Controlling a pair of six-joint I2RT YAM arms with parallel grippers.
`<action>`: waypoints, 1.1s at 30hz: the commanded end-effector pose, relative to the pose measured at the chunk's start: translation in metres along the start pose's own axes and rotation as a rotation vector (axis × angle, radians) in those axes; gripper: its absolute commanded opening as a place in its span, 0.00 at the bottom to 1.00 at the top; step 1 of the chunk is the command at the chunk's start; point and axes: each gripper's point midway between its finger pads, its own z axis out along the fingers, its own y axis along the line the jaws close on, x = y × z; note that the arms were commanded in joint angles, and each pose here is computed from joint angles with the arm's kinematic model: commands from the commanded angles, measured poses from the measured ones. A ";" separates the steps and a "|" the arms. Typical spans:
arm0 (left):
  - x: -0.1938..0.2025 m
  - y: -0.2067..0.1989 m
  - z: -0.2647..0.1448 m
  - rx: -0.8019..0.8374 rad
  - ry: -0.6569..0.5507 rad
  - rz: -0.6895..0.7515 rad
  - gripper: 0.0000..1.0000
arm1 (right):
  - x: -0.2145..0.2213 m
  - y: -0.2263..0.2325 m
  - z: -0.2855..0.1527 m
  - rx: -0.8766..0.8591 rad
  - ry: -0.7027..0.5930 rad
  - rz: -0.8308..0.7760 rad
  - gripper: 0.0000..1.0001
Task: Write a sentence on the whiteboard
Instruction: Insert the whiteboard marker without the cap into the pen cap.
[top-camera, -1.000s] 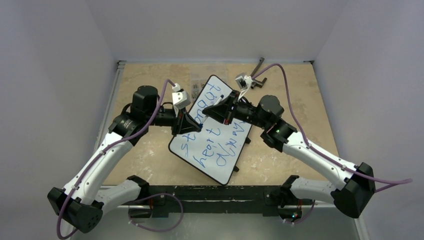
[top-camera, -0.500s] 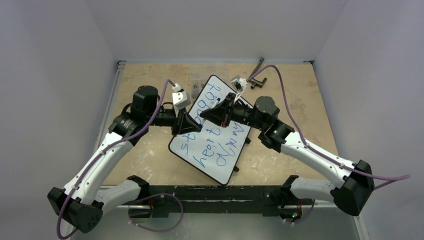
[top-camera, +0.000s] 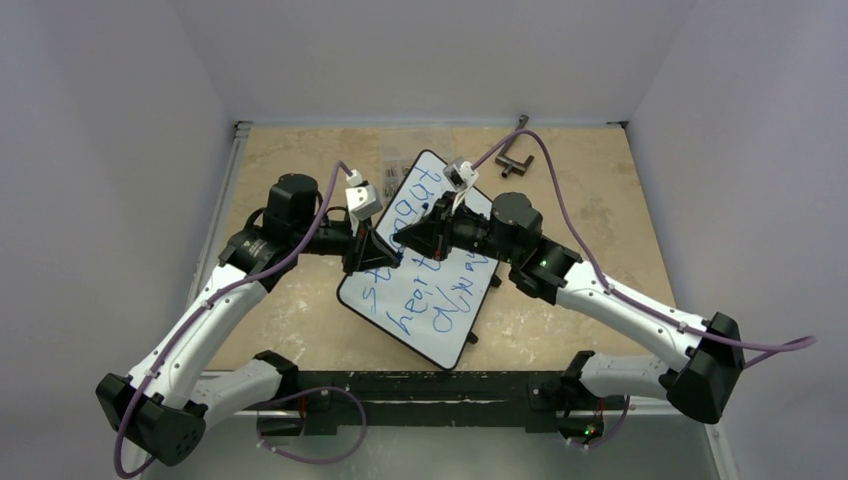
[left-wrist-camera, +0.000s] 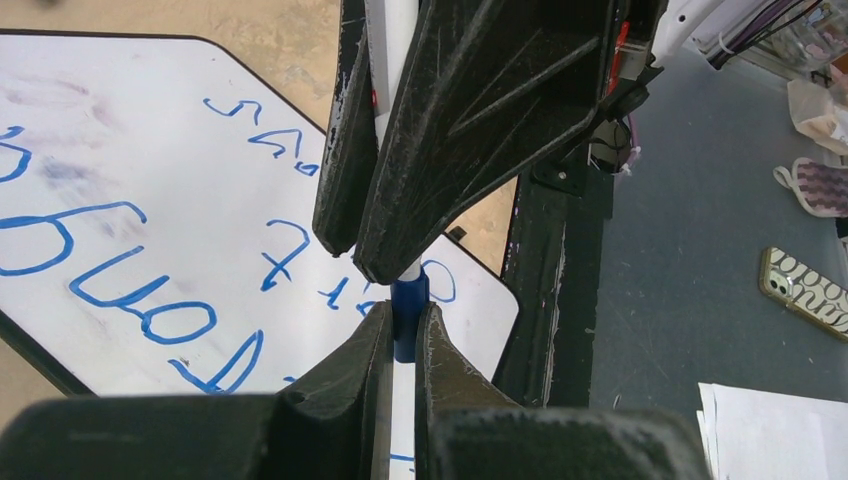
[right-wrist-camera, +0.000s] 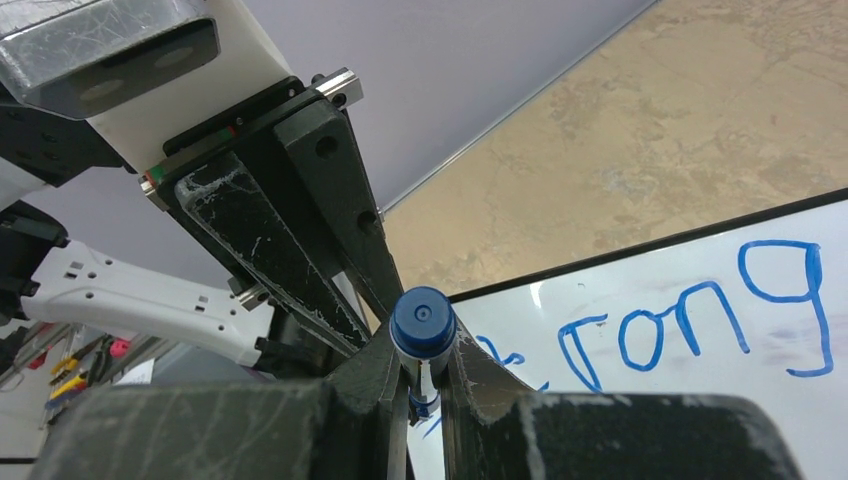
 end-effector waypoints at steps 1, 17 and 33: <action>-0.014 -0.003 0.001 0.020 -0.045 0.078 0.00 | -0.005 0.008 0.005 0.003 0.006 -0.028 0.00; -0.016 0.001 -0.002 -0.025 -0.064 0.088 0.00 | 0.009 0.005 0.019 0.065 0.024 0.061 0.00; -0.049 0.009 -0.007 -0.098 -0.169 0.117 0.00 | 0.028 -0.005 0.035 0.255 0.054 0.307 0.00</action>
